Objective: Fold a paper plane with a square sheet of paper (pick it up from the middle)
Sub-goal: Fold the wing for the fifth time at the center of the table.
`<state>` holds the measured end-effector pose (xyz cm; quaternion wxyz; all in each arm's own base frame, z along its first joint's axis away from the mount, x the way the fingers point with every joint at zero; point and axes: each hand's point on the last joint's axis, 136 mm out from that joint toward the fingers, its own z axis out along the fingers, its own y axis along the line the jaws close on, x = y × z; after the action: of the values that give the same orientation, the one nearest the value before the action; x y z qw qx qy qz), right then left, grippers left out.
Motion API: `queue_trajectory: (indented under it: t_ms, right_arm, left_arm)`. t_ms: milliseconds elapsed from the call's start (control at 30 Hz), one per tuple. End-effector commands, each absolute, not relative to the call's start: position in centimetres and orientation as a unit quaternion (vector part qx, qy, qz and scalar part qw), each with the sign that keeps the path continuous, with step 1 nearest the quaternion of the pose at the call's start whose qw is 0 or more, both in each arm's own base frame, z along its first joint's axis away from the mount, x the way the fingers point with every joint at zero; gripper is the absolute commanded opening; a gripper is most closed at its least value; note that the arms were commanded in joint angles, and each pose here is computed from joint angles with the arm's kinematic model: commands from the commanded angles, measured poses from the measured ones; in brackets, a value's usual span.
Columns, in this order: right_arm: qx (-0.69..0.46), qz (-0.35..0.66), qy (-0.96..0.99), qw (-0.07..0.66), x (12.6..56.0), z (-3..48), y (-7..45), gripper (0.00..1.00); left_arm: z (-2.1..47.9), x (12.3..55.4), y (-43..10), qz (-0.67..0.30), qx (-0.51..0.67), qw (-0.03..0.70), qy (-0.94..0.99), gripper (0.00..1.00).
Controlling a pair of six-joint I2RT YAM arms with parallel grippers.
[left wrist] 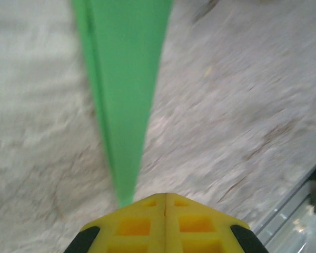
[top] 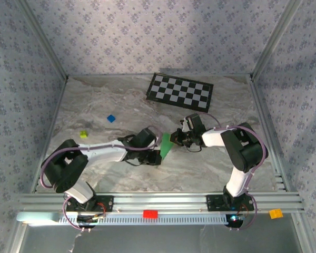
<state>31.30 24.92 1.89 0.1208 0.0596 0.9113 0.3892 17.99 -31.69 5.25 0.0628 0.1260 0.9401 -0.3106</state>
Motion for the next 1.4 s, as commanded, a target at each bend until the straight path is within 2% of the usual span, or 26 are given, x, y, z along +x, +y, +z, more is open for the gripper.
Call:
queue_trajectory:
  t_ms: [0,167,500,800,1100,1367]
  right_arm:
    - [0.095,0.3,0.947,0.061,27.9,-3.1,21.7,0.06]
    - [0.097,0.3,0.947,0.058,27.9,-3.3,21.9,0.06]
    - [0.093,0.305,0.946,0.058,27.8,-3.1,22.2,0.07]
    - [0.099,0.299,0.948,0.055,27.7,-3.5,22.0,0.07]
    - [0.099,0.301,0.947,0.054,27.7,-3.4,22.0,0.07]
    - [0.089,0.33,0.936,0.083,29.9,-0.7,22.2,0.09]
  left_arm:
    - [7.3,20.8,-32.9,-0.325,0.118,0.098,0.933,0.06]
    - [6.1,23.6,-33.9,-0.322,0.092,0.099,0.937,0.05]
    - [5.2,25.6,-36.3,-0.342,0.08,0.104,0.931,0.07]
    - [4.8,25.0,-37.5,-0.353,0.1,0.081,0.927,0.07]
    - [0.6,23.9,-36.1,-0.291,0.093,0.044,0.951,0.03]
    - [-0.8,22.4,-34.7,-0.273,0.092,0.036,0.957,0.0]
